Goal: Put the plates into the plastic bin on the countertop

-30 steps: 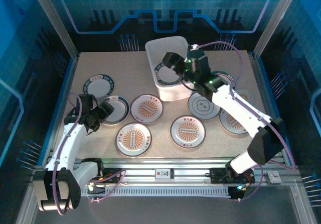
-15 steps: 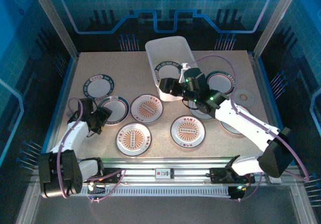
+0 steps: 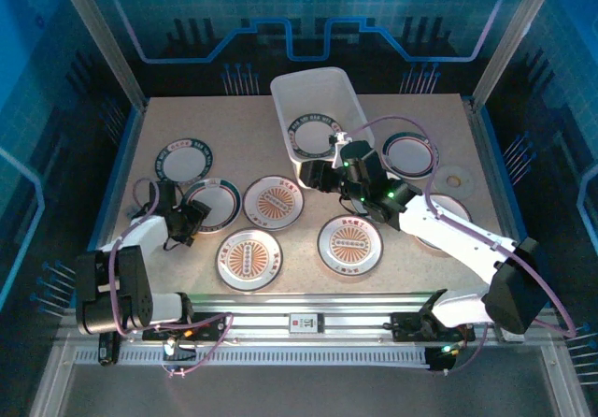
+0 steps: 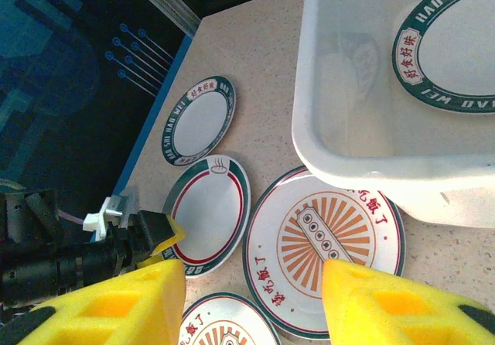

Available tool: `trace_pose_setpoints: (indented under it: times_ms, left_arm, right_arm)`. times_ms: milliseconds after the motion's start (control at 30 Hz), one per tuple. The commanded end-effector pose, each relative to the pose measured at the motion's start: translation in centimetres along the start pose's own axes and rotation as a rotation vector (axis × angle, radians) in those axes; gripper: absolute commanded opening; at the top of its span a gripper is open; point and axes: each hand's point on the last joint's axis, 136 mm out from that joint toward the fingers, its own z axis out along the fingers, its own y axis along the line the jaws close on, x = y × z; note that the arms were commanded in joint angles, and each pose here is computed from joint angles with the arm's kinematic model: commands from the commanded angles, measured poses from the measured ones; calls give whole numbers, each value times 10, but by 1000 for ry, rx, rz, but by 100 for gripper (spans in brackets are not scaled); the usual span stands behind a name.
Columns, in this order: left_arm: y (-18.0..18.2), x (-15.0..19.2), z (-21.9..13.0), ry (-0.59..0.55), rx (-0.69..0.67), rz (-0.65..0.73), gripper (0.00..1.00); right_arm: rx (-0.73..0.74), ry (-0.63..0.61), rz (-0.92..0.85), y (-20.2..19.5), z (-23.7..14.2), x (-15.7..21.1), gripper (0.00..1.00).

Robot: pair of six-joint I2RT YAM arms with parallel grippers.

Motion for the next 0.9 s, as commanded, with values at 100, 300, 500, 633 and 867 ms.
trace_pose_setpoints:
  times_ms: [100, 300, 500, 633, 867]
  left_arm:
    - [0, 3, 14, 30, 27, 35, 65]
    - [2, 5, 20, 43, 25, 41, 53]
    - [5, 7, 19, 42, 22, 46, 41]
    - [6, 8, 19, 42, 22, 50, 33]
    - [6, 8, 17, 39, 30, 58, 24]
  right_arm:
    - [-21, -20, -15, 5, 4, 5, 46]
    - [-21, -16, -13, 1, 6, 11, 39]
    - [-25, -18, -19, 0, 7, 15, 37]
    - [-31, -14, -18, 1, 8, 17, 35]
    - [-48, -13, -20, 4, 10, 18, 33]
